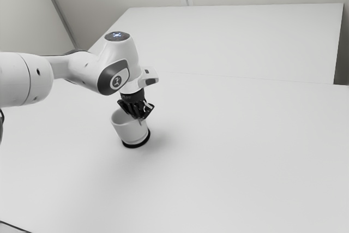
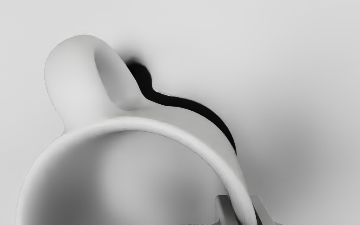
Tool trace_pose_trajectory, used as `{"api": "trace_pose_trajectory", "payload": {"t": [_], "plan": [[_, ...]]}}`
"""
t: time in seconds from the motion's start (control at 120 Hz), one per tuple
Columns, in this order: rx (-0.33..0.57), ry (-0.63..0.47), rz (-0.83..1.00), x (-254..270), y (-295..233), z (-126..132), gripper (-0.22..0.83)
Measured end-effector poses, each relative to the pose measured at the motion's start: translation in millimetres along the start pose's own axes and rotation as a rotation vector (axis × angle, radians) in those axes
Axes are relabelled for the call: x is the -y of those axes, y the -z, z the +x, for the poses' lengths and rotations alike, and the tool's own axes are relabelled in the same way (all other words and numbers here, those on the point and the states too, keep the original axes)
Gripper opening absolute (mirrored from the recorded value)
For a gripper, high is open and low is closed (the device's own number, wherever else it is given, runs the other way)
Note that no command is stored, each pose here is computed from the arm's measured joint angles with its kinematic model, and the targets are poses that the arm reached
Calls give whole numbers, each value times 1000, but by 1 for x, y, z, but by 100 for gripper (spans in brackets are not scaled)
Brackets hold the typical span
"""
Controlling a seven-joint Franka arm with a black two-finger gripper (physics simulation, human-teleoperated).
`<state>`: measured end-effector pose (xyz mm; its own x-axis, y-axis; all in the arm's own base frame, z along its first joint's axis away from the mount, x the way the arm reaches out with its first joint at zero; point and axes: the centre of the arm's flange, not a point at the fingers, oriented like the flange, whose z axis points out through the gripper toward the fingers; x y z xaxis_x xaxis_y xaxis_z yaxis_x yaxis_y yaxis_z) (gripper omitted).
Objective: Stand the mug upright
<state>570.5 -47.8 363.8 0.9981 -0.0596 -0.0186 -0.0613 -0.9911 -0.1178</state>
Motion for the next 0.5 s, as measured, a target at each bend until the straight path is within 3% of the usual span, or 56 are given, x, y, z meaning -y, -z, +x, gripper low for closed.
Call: {"api": "trace_pose_trajectory", "payload": {"t": [0.1, 0.3, 0.5], "plan": [[1, 13, -5, 0, 0, 0, 0], [-22, 31, -8, 0, 15, -2, 35], [-99, 49, -7, 6, 73, -5, 51]]}}
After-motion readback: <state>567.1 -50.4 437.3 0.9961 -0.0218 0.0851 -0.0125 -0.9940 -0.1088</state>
